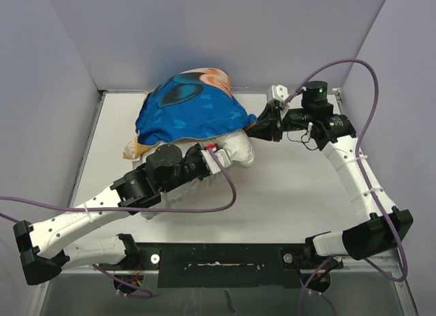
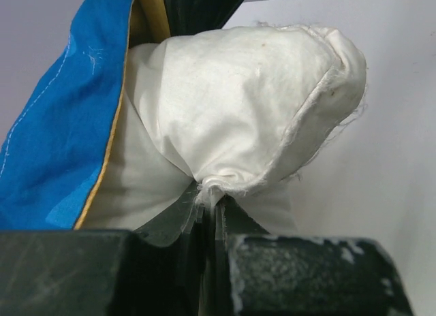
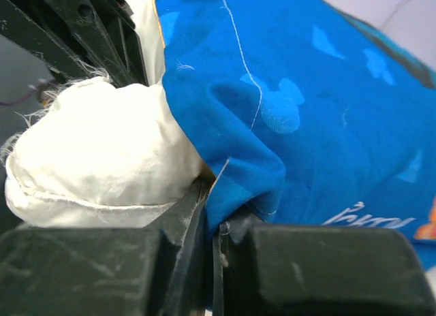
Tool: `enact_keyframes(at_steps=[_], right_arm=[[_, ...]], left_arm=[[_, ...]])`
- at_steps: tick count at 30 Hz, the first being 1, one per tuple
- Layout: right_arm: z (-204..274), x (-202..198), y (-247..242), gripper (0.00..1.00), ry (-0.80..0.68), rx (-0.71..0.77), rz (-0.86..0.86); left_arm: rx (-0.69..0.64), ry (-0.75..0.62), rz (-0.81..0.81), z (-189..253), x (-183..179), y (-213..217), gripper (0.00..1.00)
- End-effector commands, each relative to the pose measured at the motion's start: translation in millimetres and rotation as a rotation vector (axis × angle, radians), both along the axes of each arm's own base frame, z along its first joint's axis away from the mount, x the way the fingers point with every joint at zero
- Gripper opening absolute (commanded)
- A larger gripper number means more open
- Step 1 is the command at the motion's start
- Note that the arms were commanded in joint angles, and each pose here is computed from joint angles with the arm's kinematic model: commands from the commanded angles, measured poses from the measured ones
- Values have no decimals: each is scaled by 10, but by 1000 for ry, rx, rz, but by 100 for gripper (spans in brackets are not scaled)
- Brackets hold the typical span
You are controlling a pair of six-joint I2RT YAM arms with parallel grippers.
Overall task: Put the pillow into the pillowcase
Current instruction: Stuff the pillow into the pillowcase.
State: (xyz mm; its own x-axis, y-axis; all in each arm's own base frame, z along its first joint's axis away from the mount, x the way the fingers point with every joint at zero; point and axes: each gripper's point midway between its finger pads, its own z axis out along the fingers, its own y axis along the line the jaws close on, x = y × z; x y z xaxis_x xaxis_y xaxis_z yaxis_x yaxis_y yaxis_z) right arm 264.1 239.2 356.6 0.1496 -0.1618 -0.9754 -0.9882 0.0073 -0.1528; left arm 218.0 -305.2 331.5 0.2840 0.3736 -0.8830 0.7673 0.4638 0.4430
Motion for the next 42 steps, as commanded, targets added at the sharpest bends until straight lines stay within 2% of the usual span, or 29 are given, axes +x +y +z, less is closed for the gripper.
enact_keyframes(at_steps=[1, 5, 7, 10, 14, 17, 20, 23, 27, 29, 32, 35, 38, 40, 42], right_arm=[[316, -471, 74, 0, 152, 108, 220], [478, -548, 74, 0, 108, 114, 198], [604, -533, 49, 0, 37, 112, 138], [1088, -706, -27, 0, -95, 138, 148], [1845, -1020, -85, 0, -159, 191, 221], [2262, -1222, -121, 0, -195, 216, 277], [2492, -1258, -155, 0, -138, 231, 278], [2570, -1148, -166, 0, -139, 260, 248], [2355, -883, -9, 0, -15, 264, 220], [2063, -699, 194, 0, 113, 246, 195], [1418, -425, 555, 0, 218, 148, 116], [686, -349, 937, 0, 250, -2, 72], [81, -512, 1310, 0, 222, -159, 109], [-105, -660, 1485, 0, 203, -218, 148], [-89, -789, 1621, 0, 156, -239, 195]], left_arm=[[-191, -93, 26, 718, 69, 64, 0], [-224, -93, 28, 827, 97, 95, 0], [-241, -91, 21, 898, 132, 78, 0], [-306, -82, 10, 1097, 239, -11, 0], [-438, -68, 22, 1511, 471, -150, 0], [-591, -96, 73, 1892, 612, -143, 0], [-717, -113, 61, 2167, 603, -133, 0], [-791, -84, 23, 2216, 561, -179, 0], [-877, -13, 49, 1973, 629, -78, 0], [-962, 97, 145, 1589, 864, 211, 0], [-1043, 272, 302, 843, 1133, 621, 0], [-1047, 386, 409, 215, 1114, 778, 0], [-1025, 473, 447, -275, 972, 854, 0], [-1025, 516, 451, -473, 875, 889, 0], [-1025, 541, 420, -575, 768, 891, 0]])
